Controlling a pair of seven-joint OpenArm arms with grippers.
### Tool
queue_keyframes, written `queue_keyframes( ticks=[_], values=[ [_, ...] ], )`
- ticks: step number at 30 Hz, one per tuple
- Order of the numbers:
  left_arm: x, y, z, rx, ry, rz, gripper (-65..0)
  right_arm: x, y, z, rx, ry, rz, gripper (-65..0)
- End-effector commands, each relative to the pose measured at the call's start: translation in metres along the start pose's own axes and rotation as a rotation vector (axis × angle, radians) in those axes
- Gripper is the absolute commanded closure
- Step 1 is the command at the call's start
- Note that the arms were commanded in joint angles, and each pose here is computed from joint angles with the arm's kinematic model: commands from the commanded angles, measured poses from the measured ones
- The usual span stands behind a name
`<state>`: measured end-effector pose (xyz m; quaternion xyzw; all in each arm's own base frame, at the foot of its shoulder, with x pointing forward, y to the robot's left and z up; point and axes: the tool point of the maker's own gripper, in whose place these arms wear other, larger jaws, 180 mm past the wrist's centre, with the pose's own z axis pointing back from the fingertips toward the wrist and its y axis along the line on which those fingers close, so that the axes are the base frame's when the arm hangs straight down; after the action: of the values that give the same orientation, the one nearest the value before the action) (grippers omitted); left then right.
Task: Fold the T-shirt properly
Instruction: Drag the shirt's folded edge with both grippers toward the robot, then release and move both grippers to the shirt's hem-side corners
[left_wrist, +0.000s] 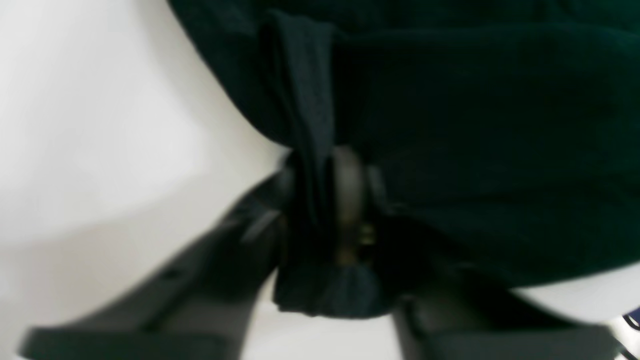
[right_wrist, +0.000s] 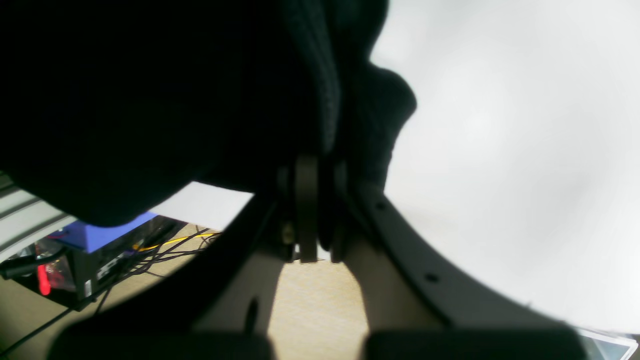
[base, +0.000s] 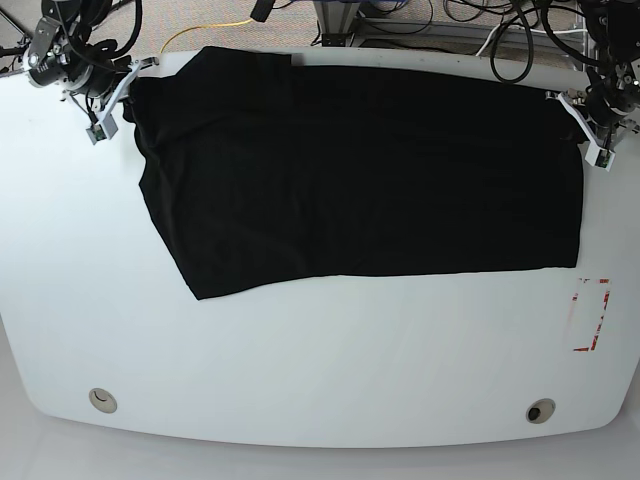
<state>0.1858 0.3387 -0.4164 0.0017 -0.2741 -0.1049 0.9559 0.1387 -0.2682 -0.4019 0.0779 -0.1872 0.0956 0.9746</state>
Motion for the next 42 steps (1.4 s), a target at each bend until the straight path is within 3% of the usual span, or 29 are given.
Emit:
queue_keyframes(
  ticks=[1, 3, 8, 11, 16, 26, 32, 37, 42],
  values=[
    [-0.029, 0.010, 0.004, 0.039, 0.143, -0.033, -22.8, 0.002, -0.004, 0.006, -0.020, -0.011, 0.009, -3.2],
    [-0.032, 0.010, 0.005, 0.041, 0.165, -0.035, -27.9, 0.001, -0.003, 0.005, -0.018, -0.010, 0.005, -11.3],
    [-0.031, 0.010, 0.006, 0.040, 0.179, -0.037, -35.4, 0.010, -0.010, 0.018, -0.061, -0.052, 0.006, -46.6],
    [-0.013, 0.012, 0.010, 0.057, 0.139, -0.067, -35.6, 0.013, -0.012, 0.030, -0.099, -0.093, -0.013, -53.6],
    [0.020, 0.010, 0.020, 0.086, 0.063, -0.130, -35.6, 0.034, -0.020, 0.041, -0.140, -0.157, -0.006, -53.6],
    [0.081, 0.014, 0.029, 0.134, -0.074, -0.179, -35.3, 0.099, -0.034, 0.036, -0.131, -0.314, -0.027, -53.6],
    [0.111, 0.024, 0.031, 0.166, -0.130, -0.172, -35.1, 0.142, -0.045, 0.015, -0.060, -0.335, -0.044, -53.3],
    [0.127, 0.030, 0.029, 0.171, -0.163, -0.154, -35.1, 0.181, -0.044, -0.007, 0.027, -0.349, -0.044, -47.6],
    [0.132, 0.035, 0.025, 0.168, -0.173, -0.129, -35.1, 0.217, -0.042, -0.025, 0.100, -0.376, -0.032, -46.6]
  ],
)
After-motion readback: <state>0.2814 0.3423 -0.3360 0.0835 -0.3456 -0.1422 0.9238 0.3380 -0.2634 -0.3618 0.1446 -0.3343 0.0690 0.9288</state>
